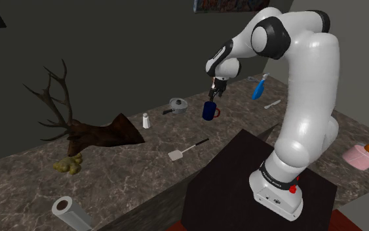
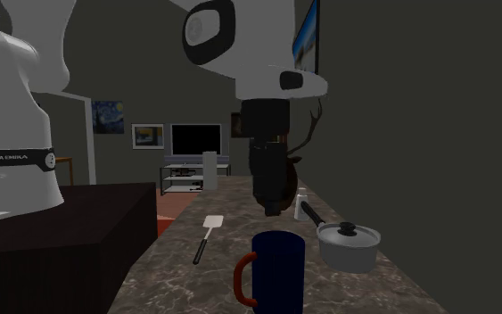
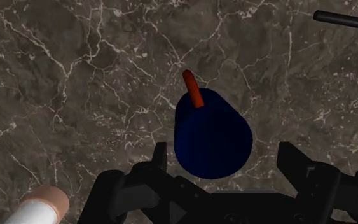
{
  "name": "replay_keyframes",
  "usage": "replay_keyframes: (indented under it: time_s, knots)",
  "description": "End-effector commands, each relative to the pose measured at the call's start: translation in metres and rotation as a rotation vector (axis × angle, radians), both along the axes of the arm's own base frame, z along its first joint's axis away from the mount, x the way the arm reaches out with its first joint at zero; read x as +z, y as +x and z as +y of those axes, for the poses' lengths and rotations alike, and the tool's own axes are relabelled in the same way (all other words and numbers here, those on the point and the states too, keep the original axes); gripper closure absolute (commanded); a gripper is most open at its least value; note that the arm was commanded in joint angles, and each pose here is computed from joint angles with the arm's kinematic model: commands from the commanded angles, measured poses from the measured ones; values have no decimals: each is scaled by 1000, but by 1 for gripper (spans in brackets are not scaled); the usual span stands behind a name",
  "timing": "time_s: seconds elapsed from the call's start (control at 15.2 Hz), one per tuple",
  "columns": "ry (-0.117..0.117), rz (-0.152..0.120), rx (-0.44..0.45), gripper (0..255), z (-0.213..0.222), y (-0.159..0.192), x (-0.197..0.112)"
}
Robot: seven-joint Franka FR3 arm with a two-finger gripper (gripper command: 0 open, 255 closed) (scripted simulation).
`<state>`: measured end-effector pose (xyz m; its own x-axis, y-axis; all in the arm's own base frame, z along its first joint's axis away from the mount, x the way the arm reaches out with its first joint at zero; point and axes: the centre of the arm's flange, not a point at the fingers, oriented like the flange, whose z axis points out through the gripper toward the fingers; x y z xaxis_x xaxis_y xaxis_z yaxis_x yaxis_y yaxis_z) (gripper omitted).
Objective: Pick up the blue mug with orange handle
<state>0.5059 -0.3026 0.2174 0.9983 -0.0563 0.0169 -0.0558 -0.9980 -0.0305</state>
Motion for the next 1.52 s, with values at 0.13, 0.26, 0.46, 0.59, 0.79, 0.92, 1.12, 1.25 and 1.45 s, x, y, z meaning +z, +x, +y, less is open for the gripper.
replay_keyframes:
  time_s: [0.13, 0.26, 0.46, 0.59, 0.79, 0.92, 1.12, 1.25, 1.45]
  knots:
    - [15, 5, -3, 0, -27, 20, -44]
    - [19, 7, -4, 0, -35, 25, -56]
    - [19, 7, -4, 0, -35, 25, -72]
    - [19, 7, -4, 0, -35, 25, -82]
    - [19, 7, -4, 0, -35, 25, -96]
    - [19, 6, -4, 255, -36, 25, -96]
    - [19, 6, -4, 255, -36, 25, -96]
    - [19, 6, -4, 255, -36, 25, -96]
    - [19, 6, -4, 255, -36, 25, -96]
